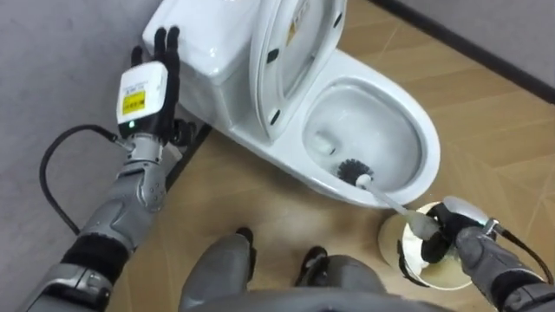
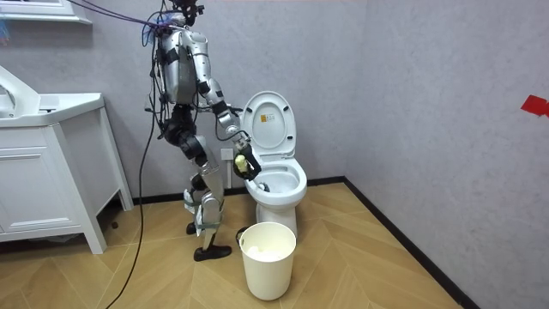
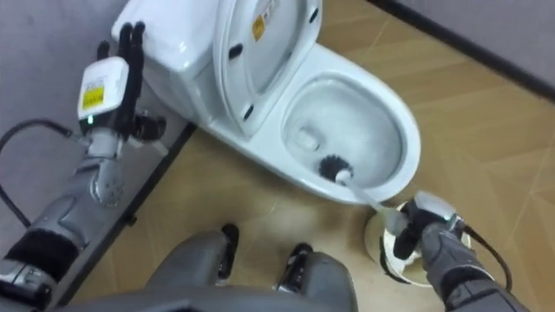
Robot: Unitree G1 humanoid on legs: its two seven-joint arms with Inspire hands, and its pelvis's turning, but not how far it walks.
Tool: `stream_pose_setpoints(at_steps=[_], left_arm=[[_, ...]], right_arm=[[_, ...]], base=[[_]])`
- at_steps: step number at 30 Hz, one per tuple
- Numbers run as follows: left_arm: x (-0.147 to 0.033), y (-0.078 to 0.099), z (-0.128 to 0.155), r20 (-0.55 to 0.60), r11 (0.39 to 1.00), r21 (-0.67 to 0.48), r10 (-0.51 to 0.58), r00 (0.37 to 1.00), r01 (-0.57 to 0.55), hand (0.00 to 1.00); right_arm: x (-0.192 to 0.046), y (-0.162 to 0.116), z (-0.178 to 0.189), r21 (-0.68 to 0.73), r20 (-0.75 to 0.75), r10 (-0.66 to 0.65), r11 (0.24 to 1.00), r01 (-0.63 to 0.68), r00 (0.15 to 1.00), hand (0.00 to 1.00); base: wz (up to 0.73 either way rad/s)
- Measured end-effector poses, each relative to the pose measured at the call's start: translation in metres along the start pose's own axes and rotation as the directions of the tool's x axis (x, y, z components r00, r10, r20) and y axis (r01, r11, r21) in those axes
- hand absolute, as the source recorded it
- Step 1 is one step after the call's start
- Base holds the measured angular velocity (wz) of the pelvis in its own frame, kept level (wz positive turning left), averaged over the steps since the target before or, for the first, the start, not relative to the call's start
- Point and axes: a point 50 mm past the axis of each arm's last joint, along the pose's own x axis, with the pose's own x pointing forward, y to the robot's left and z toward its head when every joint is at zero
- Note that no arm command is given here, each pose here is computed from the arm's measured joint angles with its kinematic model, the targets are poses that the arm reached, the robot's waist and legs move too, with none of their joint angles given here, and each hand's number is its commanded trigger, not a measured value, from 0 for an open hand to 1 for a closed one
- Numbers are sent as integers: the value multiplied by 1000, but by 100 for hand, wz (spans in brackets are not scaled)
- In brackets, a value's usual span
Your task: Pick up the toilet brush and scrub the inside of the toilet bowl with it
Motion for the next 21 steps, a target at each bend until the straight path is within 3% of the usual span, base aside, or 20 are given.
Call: stream_pose_setpoints(at_steps=[2, 7, 11, 21], left_arm=[[-20, -6, -7, -23, 999, 0, -44, 999, 44, 0], [-38, -9, -4, -13, 998, -20, -67, 998, 66, 0], [-54, -16, -15, -74, 992, -33, -122, 990, 120, 0], [-72, -22, -20, -111, 984, -75, -172, 979, 164, 0]], right_arm=[[-5, 16, -8, 53, -23, 30, 998, -28, 999, 100], [-12, 34, -21, 104, -52, 78, 992, -72, 996, 100], [-17, 46, -29, 137, -74, 121, 984, -110, 990, 100], [-21, 60, -27, 162, -72, 161, 976, -148, 984, 100]], base=[[-16], [-9], [-6], [-3]])
